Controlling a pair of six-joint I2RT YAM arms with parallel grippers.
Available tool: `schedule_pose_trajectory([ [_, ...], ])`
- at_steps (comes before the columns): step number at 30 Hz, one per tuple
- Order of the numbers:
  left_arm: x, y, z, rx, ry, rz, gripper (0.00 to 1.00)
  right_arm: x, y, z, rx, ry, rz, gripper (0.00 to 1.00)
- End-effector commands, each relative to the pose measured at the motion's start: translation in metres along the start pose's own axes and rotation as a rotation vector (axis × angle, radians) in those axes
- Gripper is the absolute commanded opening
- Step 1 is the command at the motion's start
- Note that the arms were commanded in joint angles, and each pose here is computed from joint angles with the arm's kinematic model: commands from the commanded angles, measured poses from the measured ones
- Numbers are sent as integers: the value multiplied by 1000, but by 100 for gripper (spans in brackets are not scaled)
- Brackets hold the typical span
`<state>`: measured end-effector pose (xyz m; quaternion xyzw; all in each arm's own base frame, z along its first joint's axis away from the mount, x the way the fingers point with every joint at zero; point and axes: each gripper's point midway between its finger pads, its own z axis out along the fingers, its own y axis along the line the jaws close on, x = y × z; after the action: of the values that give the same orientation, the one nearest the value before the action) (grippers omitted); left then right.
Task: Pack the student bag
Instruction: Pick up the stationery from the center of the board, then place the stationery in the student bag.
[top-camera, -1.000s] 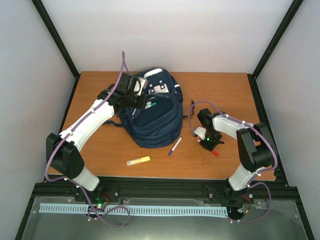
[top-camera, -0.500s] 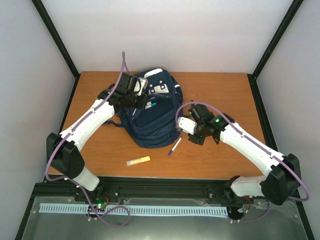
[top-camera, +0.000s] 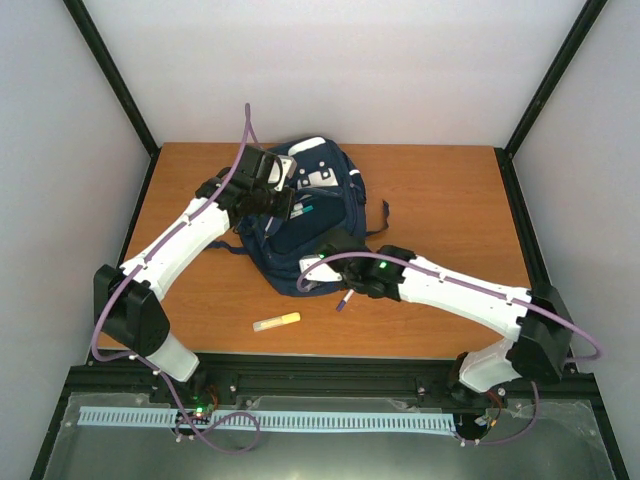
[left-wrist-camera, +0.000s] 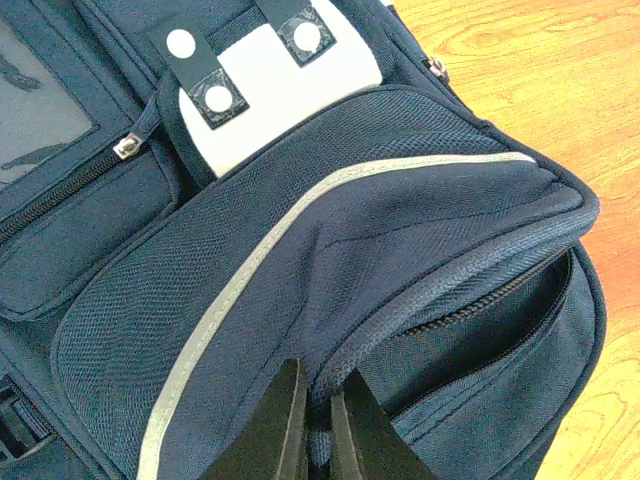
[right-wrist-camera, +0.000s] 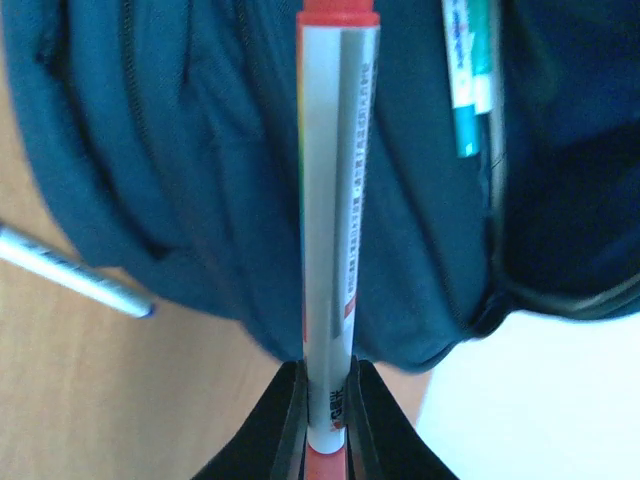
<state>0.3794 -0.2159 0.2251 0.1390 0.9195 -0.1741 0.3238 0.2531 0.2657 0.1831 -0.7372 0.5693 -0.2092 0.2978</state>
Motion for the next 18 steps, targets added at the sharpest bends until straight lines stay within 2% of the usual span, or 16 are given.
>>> schedule_pose_trajectory([
  [1, -32, -3, -19, 13, -96, -30, 1, -25, -38, 6, 174, 21, -155, 3],
  [9, -33, -5, -20, 20, -98, -32, 1, -52, -63, 43, 272, 80, -268, 5],
  [18, -36, -6, -28, 20, -116, -34, 1, -56, -84, 88, 294, 141, -259, 5],
])
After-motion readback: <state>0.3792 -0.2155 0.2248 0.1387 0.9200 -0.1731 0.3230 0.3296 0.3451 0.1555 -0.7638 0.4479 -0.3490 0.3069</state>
